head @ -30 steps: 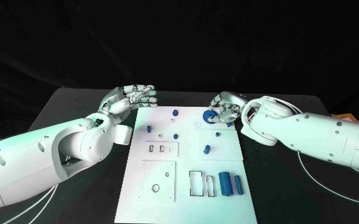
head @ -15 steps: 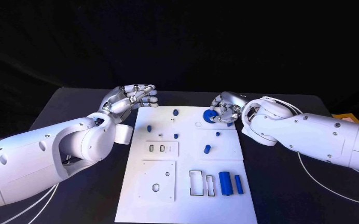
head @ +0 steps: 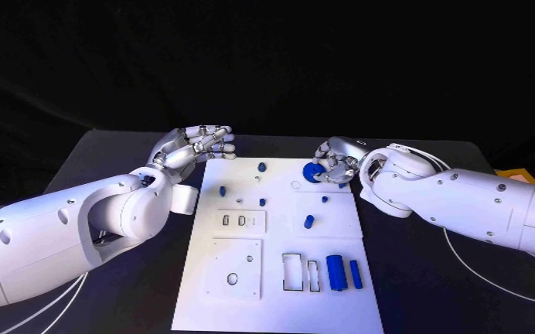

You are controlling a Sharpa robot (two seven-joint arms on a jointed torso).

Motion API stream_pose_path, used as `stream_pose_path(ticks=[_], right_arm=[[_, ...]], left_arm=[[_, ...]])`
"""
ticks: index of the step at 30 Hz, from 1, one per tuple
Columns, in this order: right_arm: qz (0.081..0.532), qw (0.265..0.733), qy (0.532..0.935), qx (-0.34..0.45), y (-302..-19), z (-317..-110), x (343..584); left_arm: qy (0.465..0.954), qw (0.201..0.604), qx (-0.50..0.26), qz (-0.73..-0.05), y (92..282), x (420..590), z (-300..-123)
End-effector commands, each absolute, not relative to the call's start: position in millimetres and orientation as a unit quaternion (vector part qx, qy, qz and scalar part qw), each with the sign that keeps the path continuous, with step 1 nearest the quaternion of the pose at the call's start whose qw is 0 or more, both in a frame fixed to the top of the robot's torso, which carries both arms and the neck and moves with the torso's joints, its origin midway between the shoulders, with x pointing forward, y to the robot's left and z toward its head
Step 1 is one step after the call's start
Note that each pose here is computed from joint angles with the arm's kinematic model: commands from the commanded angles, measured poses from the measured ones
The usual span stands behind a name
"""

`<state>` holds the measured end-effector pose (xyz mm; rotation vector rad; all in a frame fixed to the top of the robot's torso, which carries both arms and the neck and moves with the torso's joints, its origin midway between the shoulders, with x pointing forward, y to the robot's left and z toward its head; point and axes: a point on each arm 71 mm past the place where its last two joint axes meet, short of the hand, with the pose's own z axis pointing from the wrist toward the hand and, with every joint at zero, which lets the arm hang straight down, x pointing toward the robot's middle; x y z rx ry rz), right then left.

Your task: Assemble the parts on the task board

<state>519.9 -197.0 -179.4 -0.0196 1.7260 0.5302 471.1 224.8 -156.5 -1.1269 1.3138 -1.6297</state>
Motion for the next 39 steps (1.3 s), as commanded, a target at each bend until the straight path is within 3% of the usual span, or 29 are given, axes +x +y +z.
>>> stream_pose_path(ticks=[1, 18, 29, 39], right_arm=[[0.225, 0.619, 0.752, -0.023, -195, -184, 518], [0.245, 0.696, 0.672, -0.063, -181, -168, 508], [0.279, 0.700, 0.648, -0.109, -140, -158, 492], [0.303, 0.687, 0.649, -0.123, -96, -167, 490]], left_arm=[[0.512, 0.364, -0.436, -0.644, 222.5, 470.6, -154.5], [0.511, 0.366, -0.437, -0.643, 224.5, 471.6, -154.9], [0.511, 0.367, -0.437, -0.642, 224.9, 472.2, -155.2], [0.511, 0.365, -0.436, -0.644, 222.6, 472.0, -155.0]])
